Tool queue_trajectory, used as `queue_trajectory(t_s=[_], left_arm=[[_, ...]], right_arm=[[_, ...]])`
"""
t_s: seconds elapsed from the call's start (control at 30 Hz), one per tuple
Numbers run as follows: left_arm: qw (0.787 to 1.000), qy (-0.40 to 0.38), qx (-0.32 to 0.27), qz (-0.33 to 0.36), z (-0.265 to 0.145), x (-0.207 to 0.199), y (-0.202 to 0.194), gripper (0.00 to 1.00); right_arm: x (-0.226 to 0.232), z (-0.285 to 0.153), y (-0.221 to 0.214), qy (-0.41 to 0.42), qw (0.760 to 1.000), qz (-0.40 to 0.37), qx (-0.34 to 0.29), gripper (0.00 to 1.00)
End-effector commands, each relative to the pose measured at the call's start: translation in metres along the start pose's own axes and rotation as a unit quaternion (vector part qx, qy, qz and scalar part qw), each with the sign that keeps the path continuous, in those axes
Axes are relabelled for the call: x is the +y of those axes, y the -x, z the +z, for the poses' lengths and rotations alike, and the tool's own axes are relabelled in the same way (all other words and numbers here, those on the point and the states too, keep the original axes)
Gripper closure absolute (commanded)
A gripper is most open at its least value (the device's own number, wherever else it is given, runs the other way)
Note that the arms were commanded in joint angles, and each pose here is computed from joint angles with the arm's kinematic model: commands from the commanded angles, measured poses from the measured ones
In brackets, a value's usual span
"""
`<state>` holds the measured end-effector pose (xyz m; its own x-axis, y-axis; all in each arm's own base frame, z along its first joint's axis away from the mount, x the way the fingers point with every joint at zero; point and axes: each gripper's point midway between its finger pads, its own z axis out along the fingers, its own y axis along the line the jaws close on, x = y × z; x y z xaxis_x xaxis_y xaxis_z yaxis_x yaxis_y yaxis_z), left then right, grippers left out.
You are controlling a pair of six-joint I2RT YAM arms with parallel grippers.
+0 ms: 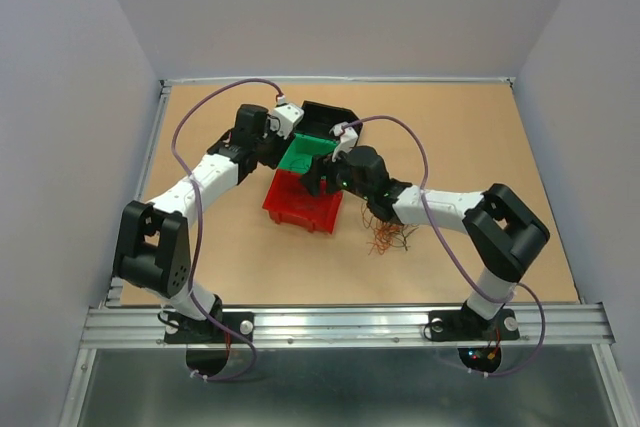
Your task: Untangle the cables
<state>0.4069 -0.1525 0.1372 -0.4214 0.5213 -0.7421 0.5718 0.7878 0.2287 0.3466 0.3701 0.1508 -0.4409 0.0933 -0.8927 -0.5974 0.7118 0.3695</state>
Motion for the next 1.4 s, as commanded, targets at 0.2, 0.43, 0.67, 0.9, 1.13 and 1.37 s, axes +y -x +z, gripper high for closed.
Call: queue_trajectory(t_s=[0.2,0.43,0.67,0.9,1.13,1.37], left_arm=[[0.991,0.039,-0.129,-0.018,-0.035,0.019,0.051,0.46],[0.991,0.036,-0.125,-0.017,-0.03,0.018,0.049,0.46],[0.991,0.04,-0.124,-0.017,-0.031,0.019,0.048,0.46],[0.992,0.041,-0.122,-0.015,-0.029,0.02,0.047,0.46],[0.992,0.04,-0.121,-0.012,-0.028,0.02,0.046,0.46],[0.991,0.032,-0.127,-0.008,-0.03,0.016,0.047,0.46]], right_arm=[[0.011,0.027,-0.005,0.005,0.994,0.106,0.026,0.35],[0.009,0.041,-0.018,0.0,0.992,0.121,0.042,0.48],[0.003,0.053,-0.027,-0.027,0.992,0.106,0.063,0.57],[-0.007,0.056,-0.023,-0.054,0.992,0.102,0.051,0.8],[-0.007,0.051,-0.018,-0.057,0.995,0.078,0.04,0.99],[0.011,0.031,-0.007,-0.016,0.998,0.052,0.028,0.99]])
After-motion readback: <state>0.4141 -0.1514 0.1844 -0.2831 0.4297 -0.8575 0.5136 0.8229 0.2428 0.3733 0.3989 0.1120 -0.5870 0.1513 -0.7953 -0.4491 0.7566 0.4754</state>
